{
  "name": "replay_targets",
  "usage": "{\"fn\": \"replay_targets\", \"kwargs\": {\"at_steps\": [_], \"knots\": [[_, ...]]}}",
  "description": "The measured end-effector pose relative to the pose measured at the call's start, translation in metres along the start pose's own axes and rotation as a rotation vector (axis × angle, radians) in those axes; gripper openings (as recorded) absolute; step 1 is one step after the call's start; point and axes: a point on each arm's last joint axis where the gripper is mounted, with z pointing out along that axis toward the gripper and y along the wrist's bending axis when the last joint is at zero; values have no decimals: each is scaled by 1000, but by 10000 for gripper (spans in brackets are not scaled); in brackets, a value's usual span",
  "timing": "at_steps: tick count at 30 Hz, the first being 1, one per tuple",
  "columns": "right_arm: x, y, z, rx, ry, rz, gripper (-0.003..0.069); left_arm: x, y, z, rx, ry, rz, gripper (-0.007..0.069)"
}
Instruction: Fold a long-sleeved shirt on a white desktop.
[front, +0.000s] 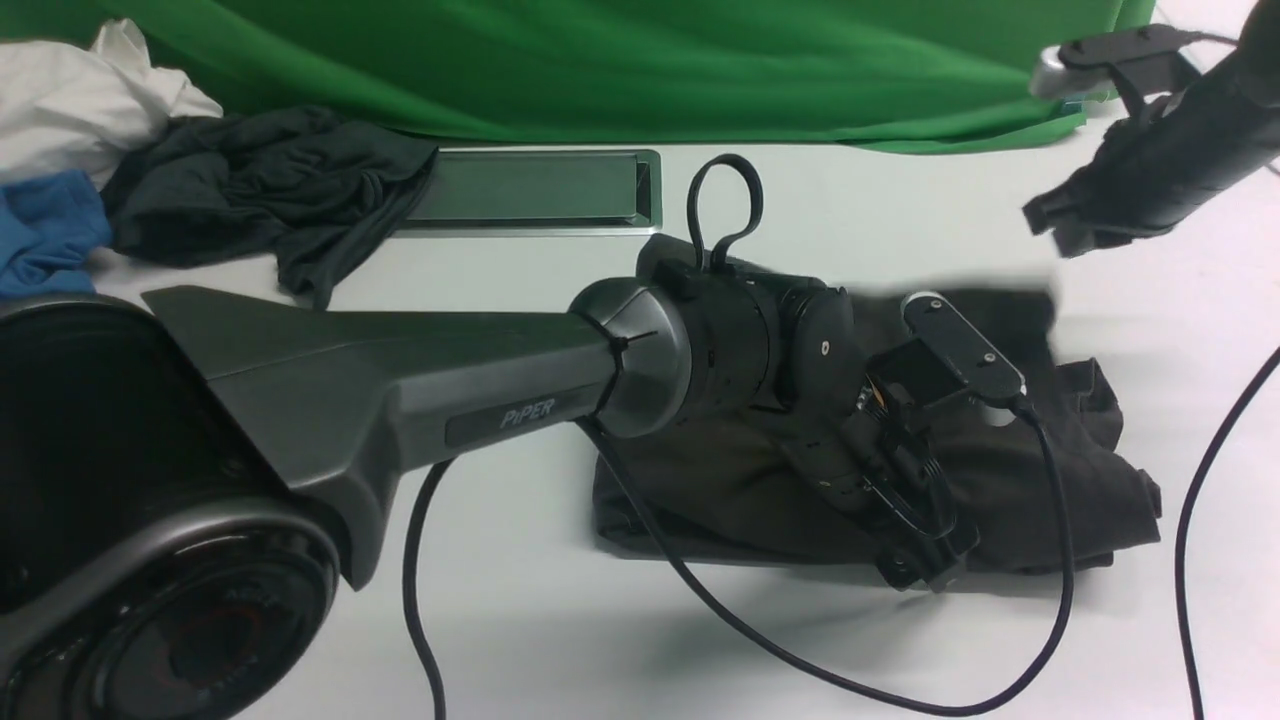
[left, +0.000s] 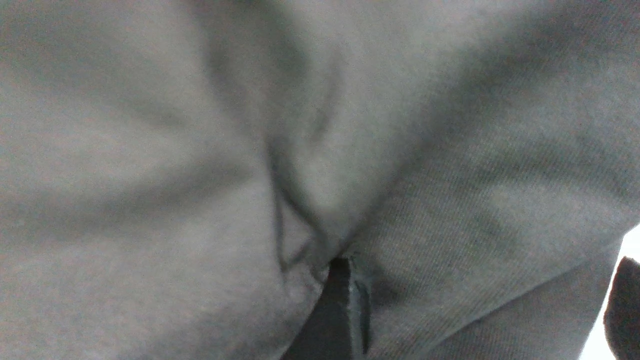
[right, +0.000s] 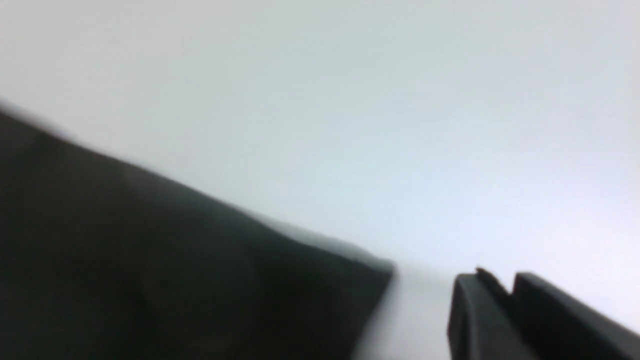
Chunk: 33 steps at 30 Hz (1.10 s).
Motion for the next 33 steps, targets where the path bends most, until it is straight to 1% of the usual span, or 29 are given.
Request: {"fn": "replay_targets", "kwargs": {"at_steps": [1,3,5,8,10,11,14,15,17,18,19,21,22,23,25,27,28,30,33], "knots": [[0,0,0,1,-2,3,111,0,0,0,0,0,0,654],[0,-6,-4,50,0,15,171,-1,-2,-5,11,5,2,651],[-2,-8,-13,76,-15,35,220,-3,-4,-14,21,5,5,649],[-7,-6,-44,84,-74,71,256,-13,-8,-39,15,-33,-1,646],[-10,-2,-62,73,-104,84,263,-19,-10,-56,2,-64,-14,644],[-11,7,-87,47,-132,94,265,-25,-10,-85,-25,-105,-46,638],[-9,19,-108,17,-169,95,255,-26,-3,-119,-65,-133,-120,631],[-4,30,-121,-7,-186,88,233,-23,5,-148,-105,-148,-181,617],[9,47,-132,-41,-188,61,183,-13,22,-178,-161,-152,-268,587],[23,60,-131,-68,-157,45,123,-3,38,-196,-195,-152,-337,559],[32,68,-129,-88,-137,35,81,5,47,-207,-207,-148,-384,534],[57,87,-118,-128,-87,1,39,24,69,-221,-207,-145,-488,451],[67,94,-111,-139,-66,-11,30,31,75,-221,-190,-145,-523,410],[78,100,-103,-148,-46,-21,22,42,83,-222,-170,-146,-568,341],[108,111,-76,-158,24,-23,18,64,96,-216,-122,-149,-653,230],[136,113,-49,-149,98,-2,16,88,105,-204,-93,-143,-721,102],[149,112,-38,-142,140,15,16,97,107,-199,-86,-138,-744,63],[165,109,-26,-133,191,45,16,110,110,-192,-89,-130,-774,29],[166,104,-24,-127,178,96,16,122,111,-185,-94,-118,-805,15]]}}
